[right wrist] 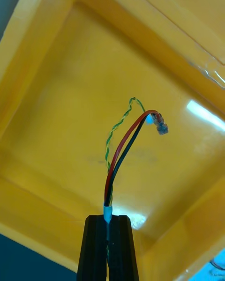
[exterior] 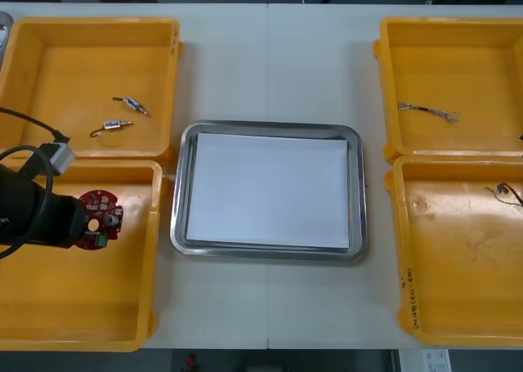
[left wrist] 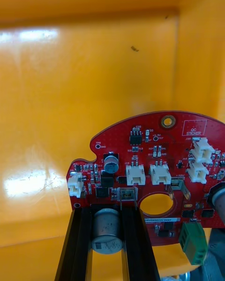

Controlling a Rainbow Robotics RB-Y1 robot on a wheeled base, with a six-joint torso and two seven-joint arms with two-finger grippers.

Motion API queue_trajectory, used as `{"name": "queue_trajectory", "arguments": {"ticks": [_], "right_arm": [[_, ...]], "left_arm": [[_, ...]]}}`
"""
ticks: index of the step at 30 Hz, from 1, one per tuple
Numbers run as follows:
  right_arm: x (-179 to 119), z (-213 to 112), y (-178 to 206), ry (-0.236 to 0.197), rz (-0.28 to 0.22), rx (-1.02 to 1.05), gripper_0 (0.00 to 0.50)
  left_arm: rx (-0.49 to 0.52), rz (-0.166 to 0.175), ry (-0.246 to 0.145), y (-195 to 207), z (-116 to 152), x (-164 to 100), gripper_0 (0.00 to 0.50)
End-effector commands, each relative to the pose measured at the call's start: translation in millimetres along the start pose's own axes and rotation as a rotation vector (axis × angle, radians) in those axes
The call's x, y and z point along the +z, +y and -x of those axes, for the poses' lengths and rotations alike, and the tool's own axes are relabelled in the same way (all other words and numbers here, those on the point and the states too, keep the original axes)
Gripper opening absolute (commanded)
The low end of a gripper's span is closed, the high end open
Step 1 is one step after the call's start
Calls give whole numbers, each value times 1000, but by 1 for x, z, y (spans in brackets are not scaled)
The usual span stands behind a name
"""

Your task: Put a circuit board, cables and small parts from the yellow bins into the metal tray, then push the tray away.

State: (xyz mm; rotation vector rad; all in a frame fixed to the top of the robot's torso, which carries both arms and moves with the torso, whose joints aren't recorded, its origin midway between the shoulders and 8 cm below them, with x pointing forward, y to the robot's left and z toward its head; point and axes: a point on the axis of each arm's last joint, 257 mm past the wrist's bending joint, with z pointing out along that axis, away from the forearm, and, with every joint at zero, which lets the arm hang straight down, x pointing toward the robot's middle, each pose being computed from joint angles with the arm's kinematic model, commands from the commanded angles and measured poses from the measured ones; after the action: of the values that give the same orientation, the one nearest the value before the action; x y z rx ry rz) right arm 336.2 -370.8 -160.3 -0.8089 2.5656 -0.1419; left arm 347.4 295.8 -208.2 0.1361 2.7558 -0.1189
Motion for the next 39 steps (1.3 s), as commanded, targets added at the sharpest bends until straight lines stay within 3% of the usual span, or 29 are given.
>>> {"name": "queue_trajectory", "arguments": {"ticks": [1, 9, 15, 22, 39], "right_arm": [[-27, 10, -16, -27, -68, -39, 0], [-43, 25, -8, -76, -107, -100, 0], [-48, 36, -1, -93, -96, -155, 0], [-51, 45, -2, -77, -115, -215, 0], [-56, 72, 4, -124, -65, -272, 0]], "left_arm": [[34, 30, -54, -15, 30, -25, 1], [149, 13, -52, -55, 48, -23, 0], [207, -19, -42, -86, 57, -15, 0], [252, -55, -38, -126, 64, 1, 0], [283, -87, -43, -180, 71, 59, 0]]}}
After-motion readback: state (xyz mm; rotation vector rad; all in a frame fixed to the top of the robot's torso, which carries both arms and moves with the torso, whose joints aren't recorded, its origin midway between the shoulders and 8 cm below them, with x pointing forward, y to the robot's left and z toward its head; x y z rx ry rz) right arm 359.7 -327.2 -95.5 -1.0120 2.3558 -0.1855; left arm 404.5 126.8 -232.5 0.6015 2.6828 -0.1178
